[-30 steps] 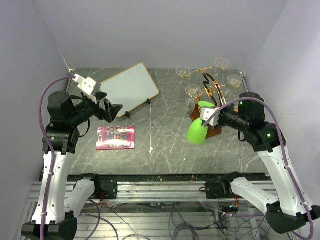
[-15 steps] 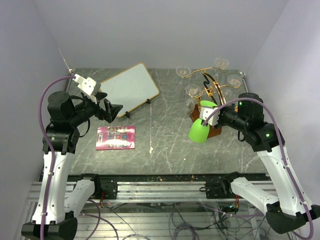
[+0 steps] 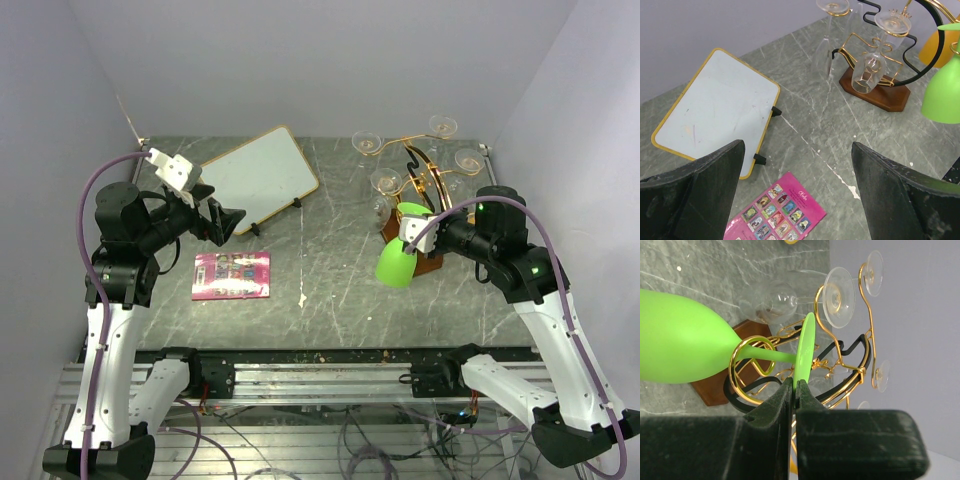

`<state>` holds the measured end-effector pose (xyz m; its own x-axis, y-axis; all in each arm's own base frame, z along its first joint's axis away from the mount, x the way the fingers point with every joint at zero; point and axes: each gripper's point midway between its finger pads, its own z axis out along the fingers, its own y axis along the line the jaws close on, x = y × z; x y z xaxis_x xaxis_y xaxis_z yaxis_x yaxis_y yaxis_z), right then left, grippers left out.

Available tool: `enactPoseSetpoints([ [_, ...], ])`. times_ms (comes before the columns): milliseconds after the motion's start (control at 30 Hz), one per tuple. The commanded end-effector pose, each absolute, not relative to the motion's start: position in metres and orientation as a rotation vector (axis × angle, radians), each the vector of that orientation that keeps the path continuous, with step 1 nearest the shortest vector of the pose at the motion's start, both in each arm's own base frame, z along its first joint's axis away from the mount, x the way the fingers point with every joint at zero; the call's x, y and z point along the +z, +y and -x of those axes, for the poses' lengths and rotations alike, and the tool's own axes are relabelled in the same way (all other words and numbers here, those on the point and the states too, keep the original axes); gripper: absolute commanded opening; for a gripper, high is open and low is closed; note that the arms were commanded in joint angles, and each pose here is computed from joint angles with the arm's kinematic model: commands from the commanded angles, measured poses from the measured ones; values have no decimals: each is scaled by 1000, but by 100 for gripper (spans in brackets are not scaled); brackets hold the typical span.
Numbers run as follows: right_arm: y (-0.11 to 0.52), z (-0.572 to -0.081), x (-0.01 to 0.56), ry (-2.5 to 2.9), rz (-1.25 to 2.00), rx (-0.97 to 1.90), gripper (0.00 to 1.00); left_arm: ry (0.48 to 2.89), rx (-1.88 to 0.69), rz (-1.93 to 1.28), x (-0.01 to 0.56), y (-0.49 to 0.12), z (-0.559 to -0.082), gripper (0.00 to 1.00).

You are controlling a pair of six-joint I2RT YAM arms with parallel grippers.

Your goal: Place the wine glass upside down on the wine glass rack

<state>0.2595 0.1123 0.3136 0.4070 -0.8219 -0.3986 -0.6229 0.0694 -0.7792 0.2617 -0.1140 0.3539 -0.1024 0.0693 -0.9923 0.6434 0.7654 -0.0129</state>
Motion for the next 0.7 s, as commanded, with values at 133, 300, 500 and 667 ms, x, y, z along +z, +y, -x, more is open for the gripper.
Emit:
enactPoseSetpoints([
  [133,112,-255,313,1290,1637,-227,0,1584,-535,-618,357,-117,-259,98],
  [300,112,-255,312,1293,1637,-230,0,1581,-539,-620,357,-117,-258,98],
  [500,111,-255,311,1295,1637,-238,0,1586,-521,-627,355,-115,-258,98],
  [667,108,-258,308,1309,1640,-257,0,1580,-522,-634,356,-116,-257,98],
])
